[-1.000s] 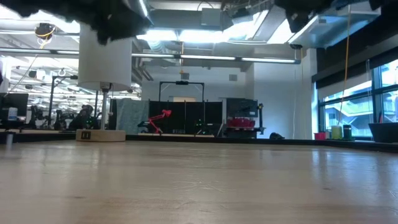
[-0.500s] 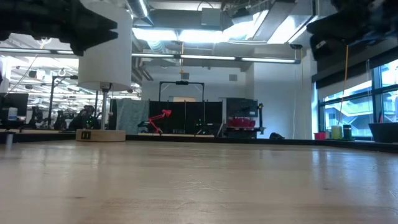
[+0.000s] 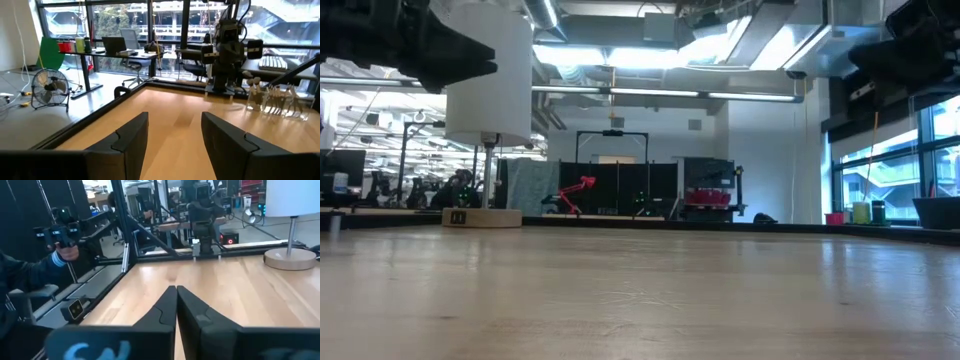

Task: Put items in baskets/containers
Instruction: Return to Home Position

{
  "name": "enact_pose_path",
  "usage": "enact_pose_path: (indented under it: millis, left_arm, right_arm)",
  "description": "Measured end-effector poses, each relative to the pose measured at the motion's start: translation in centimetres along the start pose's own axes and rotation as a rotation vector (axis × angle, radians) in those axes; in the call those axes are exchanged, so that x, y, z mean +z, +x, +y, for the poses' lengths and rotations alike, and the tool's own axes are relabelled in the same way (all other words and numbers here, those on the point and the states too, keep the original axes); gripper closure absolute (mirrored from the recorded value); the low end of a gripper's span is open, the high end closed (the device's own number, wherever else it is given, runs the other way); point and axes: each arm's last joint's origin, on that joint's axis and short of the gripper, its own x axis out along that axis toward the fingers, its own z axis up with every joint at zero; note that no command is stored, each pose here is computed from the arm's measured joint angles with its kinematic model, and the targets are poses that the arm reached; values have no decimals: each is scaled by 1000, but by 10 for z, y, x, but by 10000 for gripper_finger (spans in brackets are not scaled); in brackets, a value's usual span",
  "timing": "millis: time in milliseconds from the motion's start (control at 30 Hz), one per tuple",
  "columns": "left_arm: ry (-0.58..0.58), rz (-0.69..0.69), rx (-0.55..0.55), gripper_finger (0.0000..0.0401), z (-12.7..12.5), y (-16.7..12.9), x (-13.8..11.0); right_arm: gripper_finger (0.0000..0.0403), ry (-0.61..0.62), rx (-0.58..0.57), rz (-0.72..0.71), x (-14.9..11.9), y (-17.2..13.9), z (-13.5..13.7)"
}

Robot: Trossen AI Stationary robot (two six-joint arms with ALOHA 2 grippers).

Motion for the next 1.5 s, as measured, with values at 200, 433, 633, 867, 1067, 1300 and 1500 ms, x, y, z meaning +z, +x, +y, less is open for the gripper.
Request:
enact_pose_path:
  millis: [200,433,633,867,1067,1300,1500]
  left_arm:
    - [36,6,7,221,0,0,-1]
    - [42,29,-56,221,-1,0,-5]
    - [33,-23,-57,221,0,-1,-28]
    - [16,44,-57,221,1,-1,-37]
    - [0,74,-70,221,1,-2,-40]
    - [62,161,-75,221,2,-3,-51]
    - [0,159,-119,221,0,-3,-50]
  right_arm:
    - [391,-2,-34,36,-4,1,-2]
    - [391,-28,-71,-42,-17,4,-6]
    - [391,-23,-85,-29,-19,5,-8]
    - [391,-17,-91,14,-23,5,-9]
    - [391,-23,-104,57,-27,5,-9]
    - [391,-3,-106,58,-27,5,-9]
    - [391,-5,-106,58,-27,5,-10]
